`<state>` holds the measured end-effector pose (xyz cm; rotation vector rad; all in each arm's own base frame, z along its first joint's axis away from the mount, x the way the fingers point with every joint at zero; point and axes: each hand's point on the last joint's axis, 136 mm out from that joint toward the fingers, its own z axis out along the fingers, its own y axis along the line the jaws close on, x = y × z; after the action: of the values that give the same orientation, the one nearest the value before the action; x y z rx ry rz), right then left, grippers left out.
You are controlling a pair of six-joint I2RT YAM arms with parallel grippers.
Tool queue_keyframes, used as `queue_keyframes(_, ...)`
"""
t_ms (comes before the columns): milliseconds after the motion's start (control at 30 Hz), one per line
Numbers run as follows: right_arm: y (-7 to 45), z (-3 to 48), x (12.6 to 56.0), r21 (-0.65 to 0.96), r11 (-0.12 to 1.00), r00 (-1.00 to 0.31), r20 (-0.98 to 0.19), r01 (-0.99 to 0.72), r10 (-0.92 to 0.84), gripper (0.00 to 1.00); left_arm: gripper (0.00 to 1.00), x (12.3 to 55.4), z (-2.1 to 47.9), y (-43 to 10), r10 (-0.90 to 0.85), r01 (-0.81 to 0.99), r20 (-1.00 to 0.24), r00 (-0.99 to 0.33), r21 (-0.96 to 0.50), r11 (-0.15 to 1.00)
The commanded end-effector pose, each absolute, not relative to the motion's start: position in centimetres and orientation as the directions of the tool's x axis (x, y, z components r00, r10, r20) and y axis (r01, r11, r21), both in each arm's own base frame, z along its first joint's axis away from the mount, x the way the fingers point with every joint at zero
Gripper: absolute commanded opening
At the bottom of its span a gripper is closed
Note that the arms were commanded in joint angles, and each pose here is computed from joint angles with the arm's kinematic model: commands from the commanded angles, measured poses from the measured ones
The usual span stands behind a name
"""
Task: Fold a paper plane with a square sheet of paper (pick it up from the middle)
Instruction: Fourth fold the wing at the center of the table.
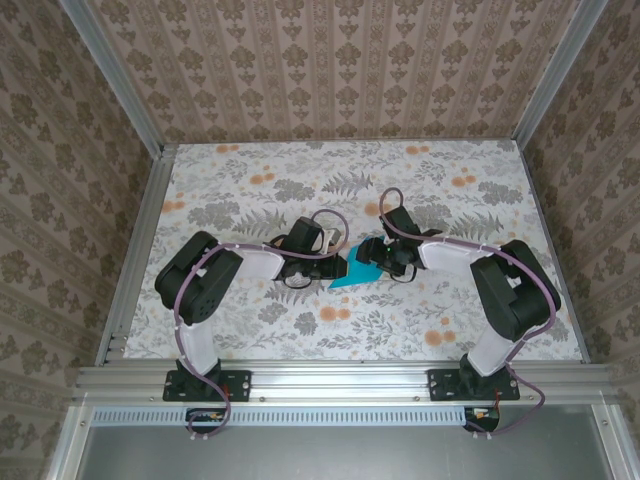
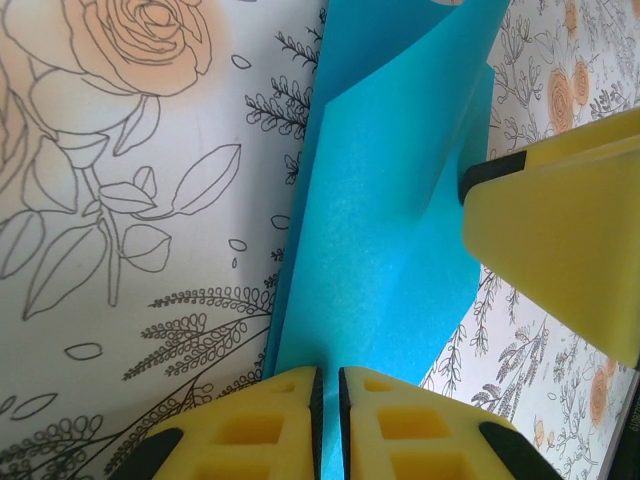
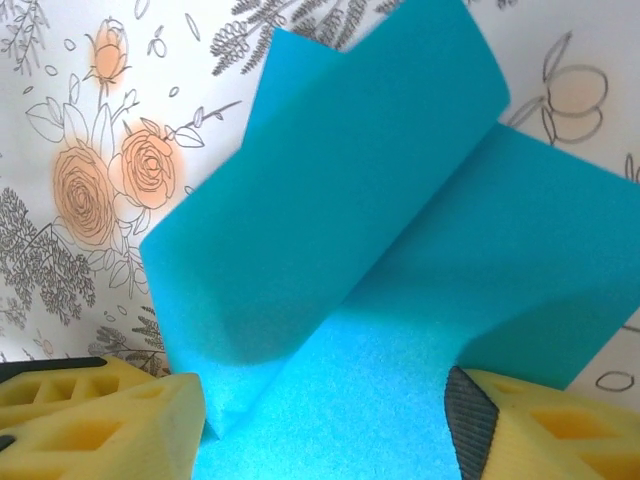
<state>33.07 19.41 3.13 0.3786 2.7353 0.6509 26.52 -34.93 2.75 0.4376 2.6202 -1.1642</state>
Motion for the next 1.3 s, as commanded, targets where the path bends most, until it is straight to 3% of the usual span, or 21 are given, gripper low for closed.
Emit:
queue_keyframes(0,19.6,4.2,33.6,0.463,0.877,-0.928,-0.257,0.126,0.269,0.70,0.16,26.5,2.6,-35.3,0.198,0.381,-0.335,-0.921,-0.679,0.628)
queue_keyframes(233,20.5,4.5,34.2,0.473,0.877,-0.937,-0.261,0.087,0.234,0.73,0.16,26.4,2.8,-35.3,0.202,0.384,-0.334,-0.921,-0.682,0.623)
queue_keyframes(633,19.5,2.0,34.1,0.358,0.927,-0.953,-0.226,0.113,0.203,0.74,0.16,26.4,3.0,-35.5,0.207,0.389,-0.335,-0.919,-0.685,0.616)
queue_keyframes(933,17.2,-0.4,32.9,0.226,0.962,-0.961,-0.194,0.152,0.198,0.61,0.20,26.7,5.7,-35.5,0.174,0.398,-0.372,-0.912,-0.694,0.600)
queue_keyframes(1267,16.4,-1.5,32.2,0.199,0.964,-0.960,-0.184,0.175,0.212,0.50,0.23,27.5,7.4,-34.6,0.091,0.363,-0.396,-0.914,-0.693,0.624)
